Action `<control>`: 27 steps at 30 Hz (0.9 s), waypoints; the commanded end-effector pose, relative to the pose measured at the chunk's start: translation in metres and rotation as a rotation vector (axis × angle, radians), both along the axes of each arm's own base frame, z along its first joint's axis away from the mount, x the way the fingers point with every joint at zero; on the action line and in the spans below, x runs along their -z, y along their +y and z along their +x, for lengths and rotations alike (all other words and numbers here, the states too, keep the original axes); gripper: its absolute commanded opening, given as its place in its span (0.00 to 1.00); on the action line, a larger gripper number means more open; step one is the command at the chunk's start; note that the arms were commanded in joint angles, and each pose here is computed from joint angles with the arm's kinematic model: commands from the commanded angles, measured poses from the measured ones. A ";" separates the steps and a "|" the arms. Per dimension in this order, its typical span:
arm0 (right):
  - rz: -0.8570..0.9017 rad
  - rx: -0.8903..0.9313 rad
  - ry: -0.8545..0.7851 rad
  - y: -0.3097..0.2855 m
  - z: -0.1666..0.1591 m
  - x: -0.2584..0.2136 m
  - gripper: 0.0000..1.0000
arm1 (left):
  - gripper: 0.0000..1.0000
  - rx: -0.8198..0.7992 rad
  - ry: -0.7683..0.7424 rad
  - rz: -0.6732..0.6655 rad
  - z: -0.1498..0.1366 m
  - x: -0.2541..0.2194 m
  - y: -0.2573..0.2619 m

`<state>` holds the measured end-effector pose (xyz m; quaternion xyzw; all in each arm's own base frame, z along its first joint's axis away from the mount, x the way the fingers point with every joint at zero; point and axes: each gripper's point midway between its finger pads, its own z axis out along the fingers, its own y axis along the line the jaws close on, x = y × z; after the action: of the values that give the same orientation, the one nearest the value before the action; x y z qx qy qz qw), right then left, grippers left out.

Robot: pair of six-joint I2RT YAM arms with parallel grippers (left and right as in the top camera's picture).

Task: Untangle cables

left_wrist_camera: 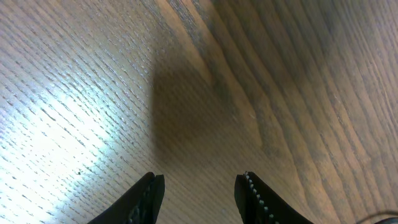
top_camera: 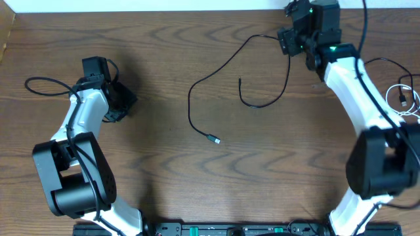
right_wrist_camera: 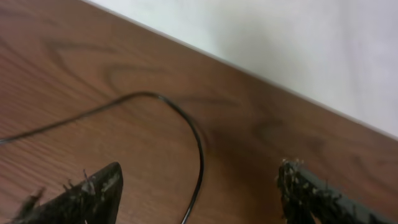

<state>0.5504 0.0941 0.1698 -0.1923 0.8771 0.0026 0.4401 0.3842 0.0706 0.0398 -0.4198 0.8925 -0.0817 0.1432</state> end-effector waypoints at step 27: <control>0.146 0.267 0.473 -0.016 -0.038 0.157 0.35 | 0.43 -0.004 0.016 -0.003 -0.003 0.004 -0.001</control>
<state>0.5181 0.0806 0.0306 -0.0633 0.9628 0.0506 0.2577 0.3842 0.0706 0.0398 -0.4198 0.8925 -0.0817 0.1432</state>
